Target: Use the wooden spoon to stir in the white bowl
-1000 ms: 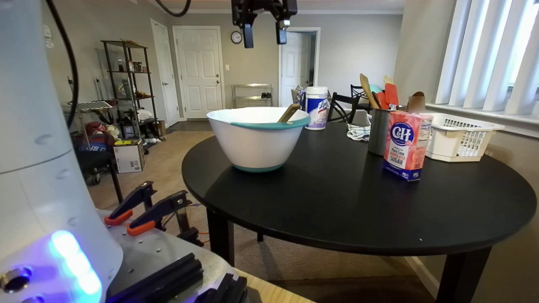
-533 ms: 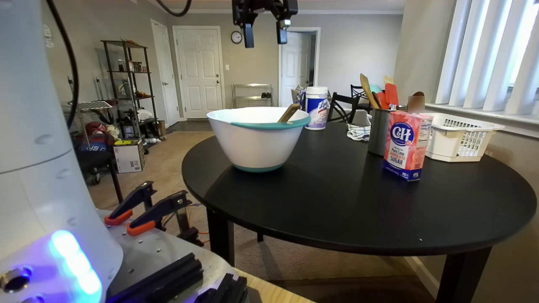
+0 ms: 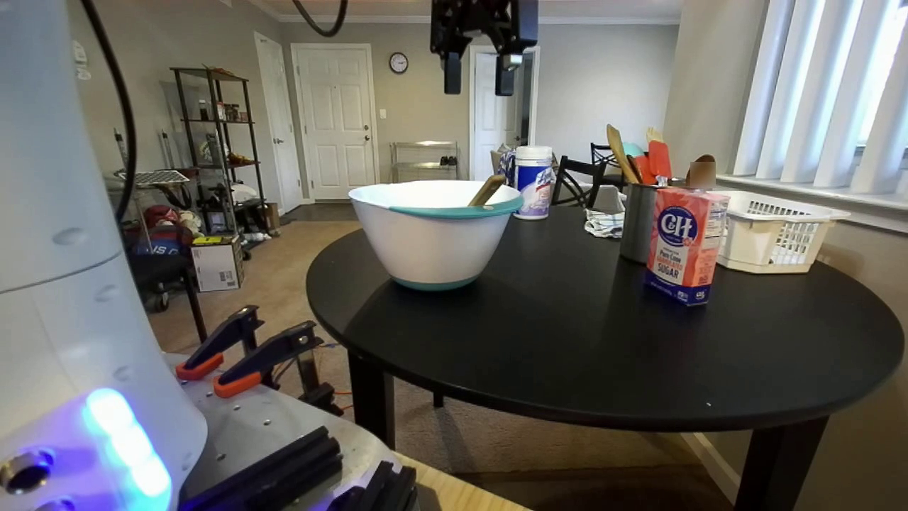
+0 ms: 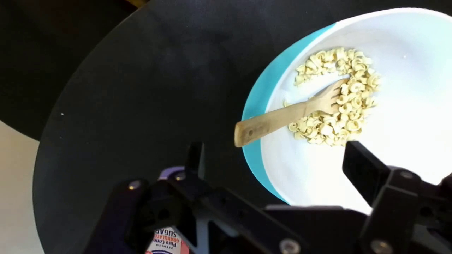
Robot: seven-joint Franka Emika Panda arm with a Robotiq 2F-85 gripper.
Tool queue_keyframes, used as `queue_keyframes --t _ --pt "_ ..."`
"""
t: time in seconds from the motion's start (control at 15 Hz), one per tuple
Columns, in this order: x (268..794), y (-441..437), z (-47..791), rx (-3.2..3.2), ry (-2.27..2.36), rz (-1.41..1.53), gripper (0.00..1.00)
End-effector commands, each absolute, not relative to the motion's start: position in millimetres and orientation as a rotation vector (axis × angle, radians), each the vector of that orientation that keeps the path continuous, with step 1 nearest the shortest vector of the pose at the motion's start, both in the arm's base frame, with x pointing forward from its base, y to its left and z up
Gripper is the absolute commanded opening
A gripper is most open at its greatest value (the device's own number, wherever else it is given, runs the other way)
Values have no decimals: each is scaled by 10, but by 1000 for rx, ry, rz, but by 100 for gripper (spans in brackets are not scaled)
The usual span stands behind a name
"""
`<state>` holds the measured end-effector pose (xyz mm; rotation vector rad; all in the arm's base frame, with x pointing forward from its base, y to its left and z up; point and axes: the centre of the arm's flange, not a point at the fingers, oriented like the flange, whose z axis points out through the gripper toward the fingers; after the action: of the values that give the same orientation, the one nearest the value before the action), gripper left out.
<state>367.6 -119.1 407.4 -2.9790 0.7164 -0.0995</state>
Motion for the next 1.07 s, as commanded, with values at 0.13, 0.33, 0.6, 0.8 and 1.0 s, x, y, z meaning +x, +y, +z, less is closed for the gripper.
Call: queue_keyframes --t 0.13,0.33,0.6,0.8,1.0 --pt "3937 -1391 4015 -2864 803 -49 100" --pt "4014 -1456 3916 -2785 828 -39 100" --pt "3925 -1672 3490 -2606 905 26 100" --pt "3857 -1828 3234 -2519 940 58 100" --pt "3841 -1926 3108 -2485 951 70 100"
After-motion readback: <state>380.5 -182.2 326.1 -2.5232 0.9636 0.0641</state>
